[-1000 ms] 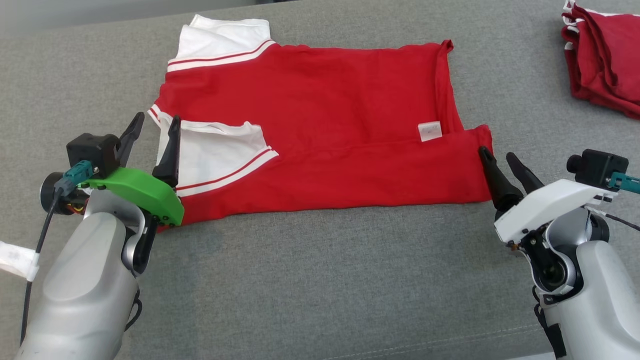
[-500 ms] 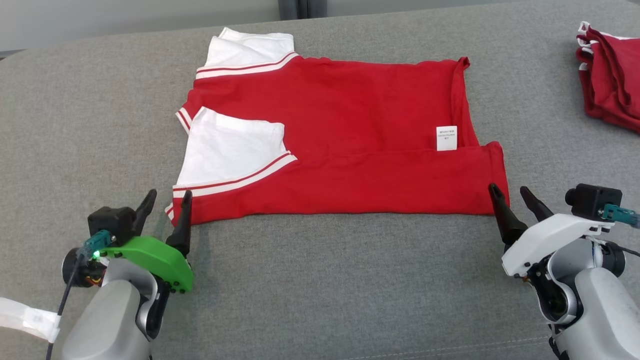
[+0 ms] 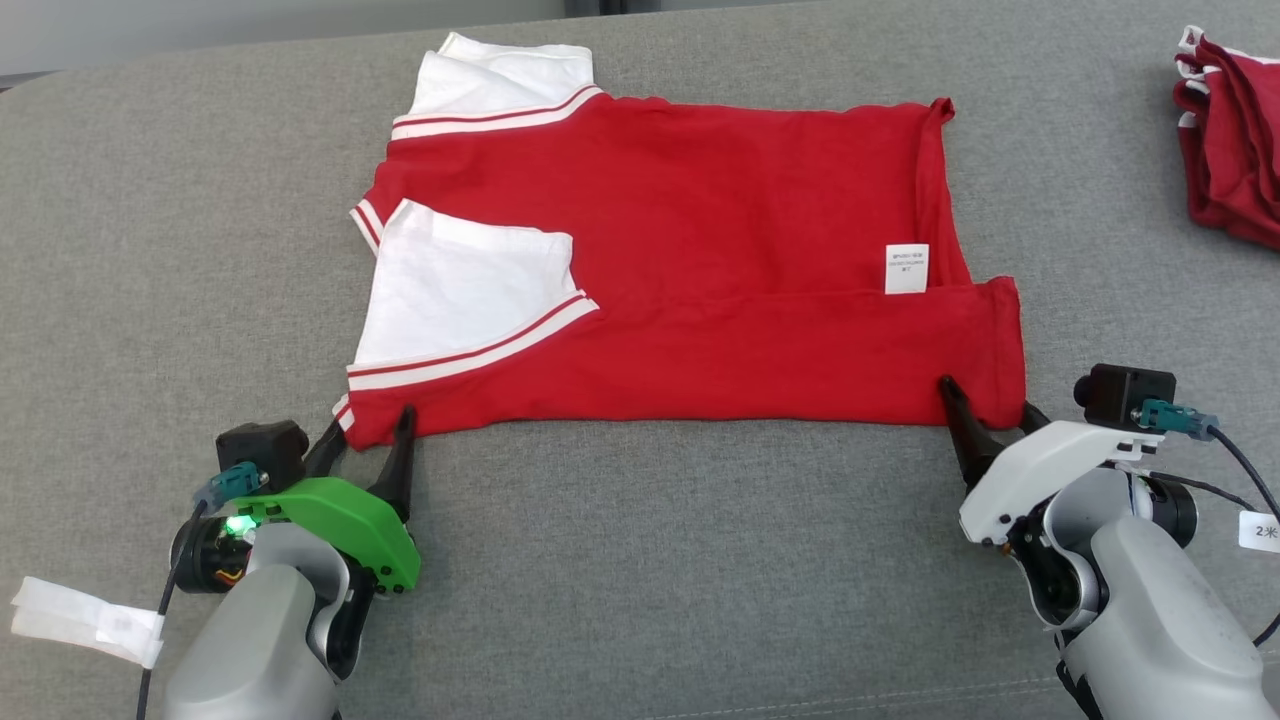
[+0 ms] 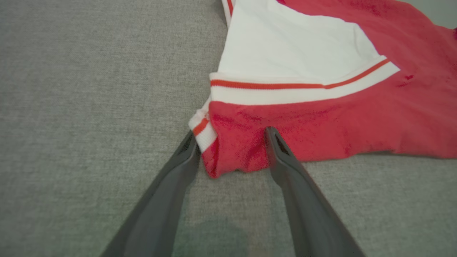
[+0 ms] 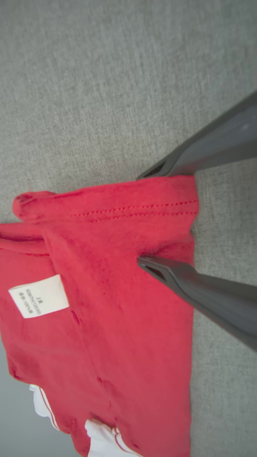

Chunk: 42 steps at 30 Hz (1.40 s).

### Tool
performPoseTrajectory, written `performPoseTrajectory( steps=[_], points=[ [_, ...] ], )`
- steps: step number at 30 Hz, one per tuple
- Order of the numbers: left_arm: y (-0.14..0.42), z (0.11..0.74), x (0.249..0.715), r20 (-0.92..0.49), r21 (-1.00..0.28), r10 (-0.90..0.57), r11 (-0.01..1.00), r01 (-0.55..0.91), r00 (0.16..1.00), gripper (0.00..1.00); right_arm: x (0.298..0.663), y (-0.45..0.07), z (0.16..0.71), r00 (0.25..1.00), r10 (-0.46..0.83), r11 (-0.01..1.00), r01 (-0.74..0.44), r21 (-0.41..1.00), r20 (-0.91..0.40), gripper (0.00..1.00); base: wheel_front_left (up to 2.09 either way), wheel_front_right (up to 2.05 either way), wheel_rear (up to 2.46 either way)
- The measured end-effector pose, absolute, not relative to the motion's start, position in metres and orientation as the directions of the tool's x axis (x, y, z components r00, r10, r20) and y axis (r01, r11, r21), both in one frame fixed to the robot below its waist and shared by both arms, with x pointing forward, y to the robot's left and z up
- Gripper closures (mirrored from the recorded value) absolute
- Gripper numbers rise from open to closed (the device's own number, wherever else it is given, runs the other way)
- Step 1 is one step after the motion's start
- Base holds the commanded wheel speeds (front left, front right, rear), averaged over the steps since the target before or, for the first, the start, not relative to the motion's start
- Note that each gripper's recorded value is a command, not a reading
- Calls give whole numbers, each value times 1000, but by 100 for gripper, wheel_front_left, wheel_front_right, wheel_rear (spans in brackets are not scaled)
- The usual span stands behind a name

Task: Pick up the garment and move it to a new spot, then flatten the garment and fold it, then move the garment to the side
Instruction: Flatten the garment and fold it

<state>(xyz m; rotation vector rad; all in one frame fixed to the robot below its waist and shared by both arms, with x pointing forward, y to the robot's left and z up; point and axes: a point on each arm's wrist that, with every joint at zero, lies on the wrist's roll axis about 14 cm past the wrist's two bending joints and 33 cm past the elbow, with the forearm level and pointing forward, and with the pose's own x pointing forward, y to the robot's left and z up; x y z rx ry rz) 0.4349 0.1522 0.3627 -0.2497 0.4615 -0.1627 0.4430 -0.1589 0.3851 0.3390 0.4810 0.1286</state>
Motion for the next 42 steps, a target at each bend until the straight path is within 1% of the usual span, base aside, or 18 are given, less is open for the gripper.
performPoseTrajectory(
  steps=[1,2,10,15,21,24,29,30,31,32,36,42],
  points=[
    [152,363,435,-419,-275,-209,957,97,884,100,444,-158,385,881,201,935,-41,353,-428,92,0,0,0],
    [154,364,435,-415,-279,-204,956,90,887,100,445,-157,385,883,200,933,-39,359,-424,100,0,0,0],
    [167,388,434,-338,-305,-167,951,60,926,100,444,-150,402,914,205,921,-59,385,-349,100,0,0,0],
    [175,406,419,-273,-321,-144,946,50,951,100,427,-145,411,921,225,912,-84,402,-319,100,0,0,0],
    [185,401,371,-278,-316,-85,949,-8,957,100,395,-142,410,907,259,910,-112,400,-333,100,0,0,0],
    [182,394,348,-300,-332,-72,943,-33,951,100,381,-150,406,902,248,912,-95,398,-354,100,0,0,0],
    [180,390,330,-315,-344,-53,937,-63,948,100,362,-153,398,883,248,909,-70,411,-398,100,0,0,0],
    [181,390,329,-315,-343,-47,937,-67,948,100,359,-152,398,881,248,908,-66,415,-403,89,0,0,0],
    [181,391,328,-314,-344,-43,936,-71,948,23,358,-153,399,884,243,908,-62,415,-400,30,0,0,0],
    [180,391,327,-312,-347,-42,935,-72,949,0,358,-153,401,888,239,907,-60,417,-392,0,0,0,0],
    [179,403,333,-274,-348,-35,935,-65,961,0,363,-154,417,916,221,909,-69,411,-336,0,0,0,0],
    [188,439,354,-155,-306,2,951,-50,988,0,375,-158,449,959,196,933,-118,339,-206,0,0,0,0]
  ],
)
